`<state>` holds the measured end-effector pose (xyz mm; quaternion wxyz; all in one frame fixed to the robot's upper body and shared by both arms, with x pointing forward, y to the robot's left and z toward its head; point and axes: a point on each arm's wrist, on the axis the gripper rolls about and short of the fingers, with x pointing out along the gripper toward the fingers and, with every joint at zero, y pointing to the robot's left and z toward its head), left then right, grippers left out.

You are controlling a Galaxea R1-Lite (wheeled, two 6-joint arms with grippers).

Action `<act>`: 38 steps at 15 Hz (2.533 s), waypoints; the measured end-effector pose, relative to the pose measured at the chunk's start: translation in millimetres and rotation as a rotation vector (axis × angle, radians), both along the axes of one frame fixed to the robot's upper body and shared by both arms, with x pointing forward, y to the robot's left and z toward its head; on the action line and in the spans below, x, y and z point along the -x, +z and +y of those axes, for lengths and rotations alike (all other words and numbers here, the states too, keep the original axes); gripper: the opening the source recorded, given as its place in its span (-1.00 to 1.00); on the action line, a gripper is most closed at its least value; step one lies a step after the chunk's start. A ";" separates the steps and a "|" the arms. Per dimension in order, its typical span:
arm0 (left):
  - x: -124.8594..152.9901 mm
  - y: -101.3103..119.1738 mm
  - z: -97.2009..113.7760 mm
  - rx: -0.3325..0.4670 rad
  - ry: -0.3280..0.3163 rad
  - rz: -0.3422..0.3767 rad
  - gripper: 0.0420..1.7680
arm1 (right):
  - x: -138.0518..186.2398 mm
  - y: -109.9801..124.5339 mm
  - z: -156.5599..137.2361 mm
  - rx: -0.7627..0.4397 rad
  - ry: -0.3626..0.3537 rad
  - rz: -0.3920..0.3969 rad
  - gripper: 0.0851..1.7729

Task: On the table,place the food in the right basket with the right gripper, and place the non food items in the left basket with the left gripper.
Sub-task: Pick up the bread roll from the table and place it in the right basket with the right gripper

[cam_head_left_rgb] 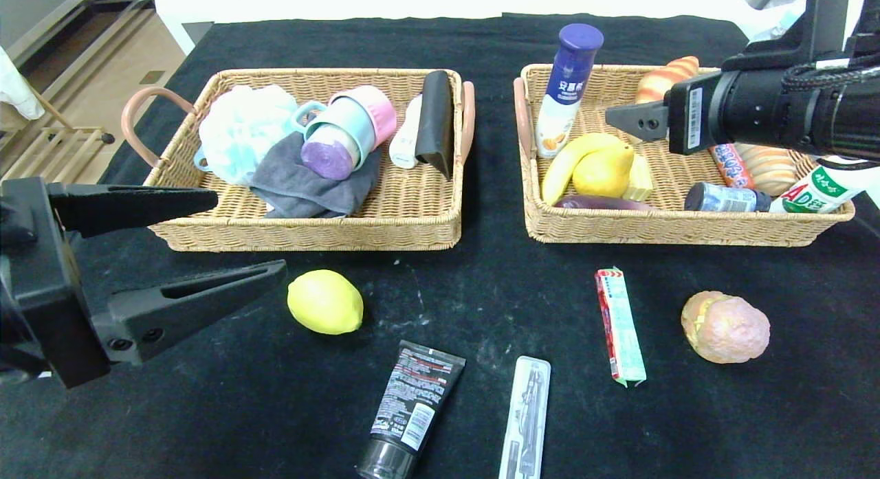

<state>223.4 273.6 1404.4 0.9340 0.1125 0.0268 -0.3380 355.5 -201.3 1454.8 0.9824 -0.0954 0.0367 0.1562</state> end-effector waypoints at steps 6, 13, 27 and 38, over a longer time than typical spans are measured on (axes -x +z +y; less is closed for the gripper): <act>0.2 -0.4 0.0 0.000 -0.001 0.001 0.94 | 29.9 -19.3 -9.3 -0.014 -0.036 0.221 0.91; 0.4 -1.0 -0.3 -0.001 -0.004 0.004 0.94 | 53.5 -38.7 -34.4 -0.057 -0.227 0.502 0.91; 0.6 -2.6 -0.9 -0.005 -0.011 0.011 0.94 | 51.1 -89.8 -50.9 -0.143 -0.443 0.760 0.92; 0.0 -3.4 -1.3 -0.007 -0.014 0.015 0.94 | 23.9 -124.4 -59.7 -0.209 -0.450 0.798 0.93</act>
